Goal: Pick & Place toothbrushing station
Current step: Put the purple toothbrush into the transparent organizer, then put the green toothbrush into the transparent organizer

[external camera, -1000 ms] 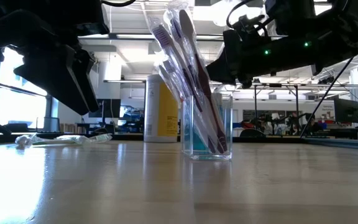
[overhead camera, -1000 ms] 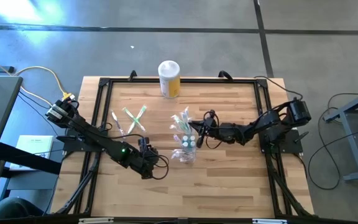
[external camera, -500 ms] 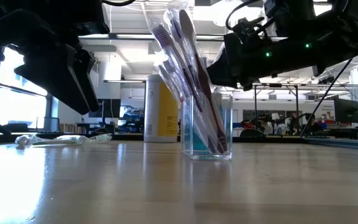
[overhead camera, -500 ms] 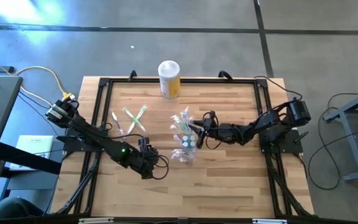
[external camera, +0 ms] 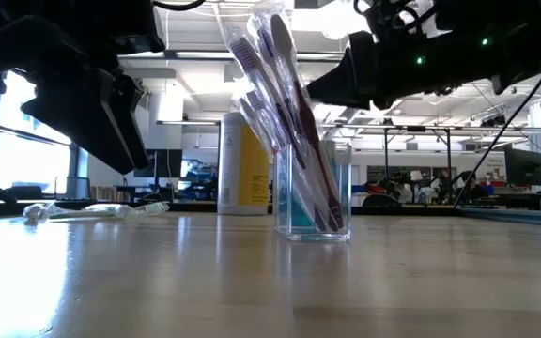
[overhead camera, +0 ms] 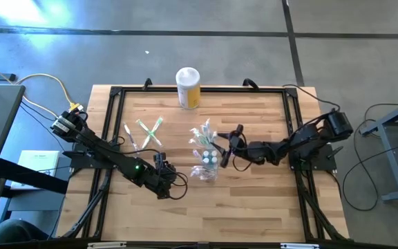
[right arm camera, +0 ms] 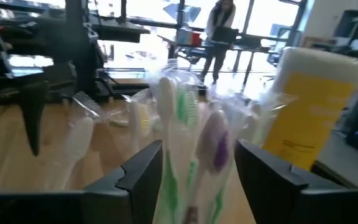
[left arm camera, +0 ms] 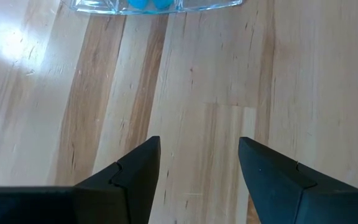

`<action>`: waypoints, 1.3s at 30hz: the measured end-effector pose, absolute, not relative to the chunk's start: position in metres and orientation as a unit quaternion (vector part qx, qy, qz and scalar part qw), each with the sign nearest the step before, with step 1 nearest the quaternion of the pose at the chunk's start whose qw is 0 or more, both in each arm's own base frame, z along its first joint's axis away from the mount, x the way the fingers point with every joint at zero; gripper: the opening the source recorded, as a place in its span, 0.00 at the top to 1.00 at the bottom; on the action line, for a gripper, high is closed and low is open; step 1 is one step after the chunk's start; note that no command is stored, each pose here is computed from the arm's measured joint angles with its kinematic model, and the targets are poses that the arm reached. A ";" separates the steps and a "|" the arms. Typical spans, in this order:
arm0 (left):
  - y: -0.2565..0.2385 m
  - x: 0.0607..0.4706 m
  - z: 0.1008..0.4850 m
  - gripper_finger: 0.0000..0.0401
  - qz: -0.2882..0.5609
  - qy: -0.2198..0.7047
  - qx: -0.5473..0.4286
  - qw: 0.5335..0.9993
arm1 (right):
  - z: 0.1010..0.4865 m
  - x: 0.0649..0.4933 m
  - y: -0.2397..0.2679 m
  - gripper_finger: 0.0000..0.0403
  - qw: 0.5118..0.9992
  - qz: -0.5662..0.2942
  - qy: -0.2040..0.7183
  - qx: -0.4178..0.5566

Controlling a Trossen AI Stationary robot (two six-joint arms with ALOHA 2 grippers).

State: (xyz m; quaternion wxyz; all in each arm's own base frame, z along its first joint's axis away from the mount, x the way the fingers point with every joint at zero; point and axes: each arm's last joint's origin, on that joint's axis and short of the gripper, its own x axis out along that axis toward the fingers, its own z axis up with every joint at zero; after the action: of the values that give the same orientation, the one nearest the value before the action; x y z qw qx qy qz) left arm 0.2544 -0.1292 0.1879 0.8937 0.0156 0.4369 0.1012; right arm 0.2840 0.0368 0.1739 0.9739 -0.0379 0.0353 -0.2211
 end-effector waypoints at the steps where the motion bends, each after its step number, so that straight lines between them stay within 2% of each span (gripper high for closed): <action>1: -0.129 0.254 0.188 0.48 0.101 0.437 0.013 0.894 | 0.176 0.282 0.039 0.52 0.972 -0.227 0.037 -0.044; 7: -0.128 0.251 0.192 0.48 0.103 0.451 0.019 0.886 | 0.188 0.274 0.055 0.52 0.967 -0.242 0.026 -0.074; 16: -0.121 0.241 0.244 0.48 0.141 0.488 0.041 0.861 | 0.194 0.265 0.072 0.52 0.956 -0.267 0.031 -0.115; 21: -0.111 0.235 0.256 0.48 0.139 0.542 0.080 0.825 | 0.194 0.264 0.075 0.52 0.958 -0.261 0.032 -0.115; 24: -0.093 0.240 0.257 0.48 0.124 0.578 0.093 0.801 | 0.194 0.264 0.076 0.52 0.958 -0.264 0.030 -0.112; 30: -0.050 0.253 0.256 0.48 0.030 0.620 0.179 0.764 | 0.194 0.264 0.076 0.52 0.958 -0.262 0.029 -0.110; 34: -0.020 0.260 0.256 0.48 0.057 0.622 0.151 0.766 | 0.194 0.263 0.080 0.52 0.960 -0.258 0.028 -0.108; 39: 0.009 0.255 0.255 0.48 0.087 0.651 0.105 0.747 | 0.194 0.260 0.085 0.52 0.957 -0.270 0.027 -0.099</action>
State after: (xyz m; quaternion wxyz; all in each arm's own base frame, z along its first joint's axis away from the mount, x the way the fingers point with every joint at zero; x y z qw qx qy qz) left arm 0.2552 0.0093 0.2548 0.7470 0.1048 0.6507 0.0873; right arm 0.2602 0.0850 0.1944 0.9574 -0.0986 0.0272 -0.2700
